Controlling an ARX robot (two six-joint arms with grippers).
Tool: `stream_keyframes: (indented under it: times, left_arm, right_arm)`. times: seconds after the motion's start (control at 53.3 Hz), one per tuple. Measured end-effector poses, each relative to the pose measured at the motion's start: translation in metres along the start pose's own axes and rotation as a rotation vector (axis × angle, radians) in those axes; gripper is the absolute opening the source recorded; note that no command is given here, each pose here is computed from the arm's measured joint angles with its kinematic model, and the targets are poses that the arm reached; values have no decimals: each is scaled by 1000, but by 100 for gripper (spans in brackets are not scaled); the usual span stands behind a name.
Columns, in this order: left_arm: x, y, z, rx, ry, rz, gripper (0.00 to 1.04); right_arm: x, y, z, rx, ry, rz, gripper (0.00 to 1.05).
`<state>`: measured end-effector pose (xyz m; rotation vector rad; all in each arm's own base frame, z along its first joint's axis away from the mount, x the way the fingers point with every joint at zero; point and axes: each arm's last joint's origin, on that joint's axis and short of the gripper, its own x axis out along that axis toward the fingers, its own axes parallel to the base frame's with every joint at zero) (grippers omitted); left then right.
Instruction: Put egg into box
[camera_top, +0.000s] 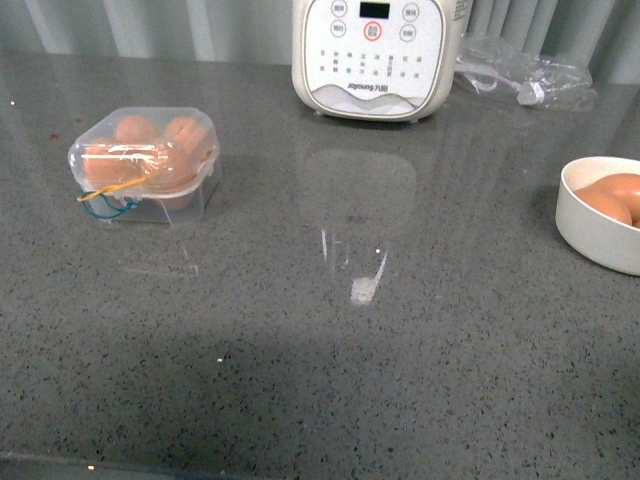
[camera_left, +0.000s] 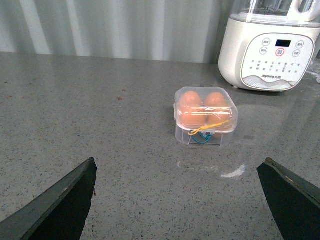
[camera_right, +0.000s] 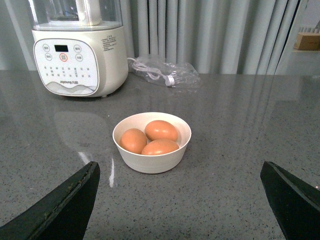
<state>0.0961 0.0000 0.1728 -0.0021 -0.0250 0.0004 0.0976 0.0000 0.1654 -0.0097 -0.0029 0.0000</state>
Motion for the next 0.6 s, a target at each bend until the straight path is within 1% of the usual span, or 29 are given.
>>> stream_keyframes:
  times: [0.601]
  left_arm:
    - [0, 0, 0, 0, 0, 0, 98]
  right_arm:
    - [0, 0, 0, 0, 0, 0, 97]
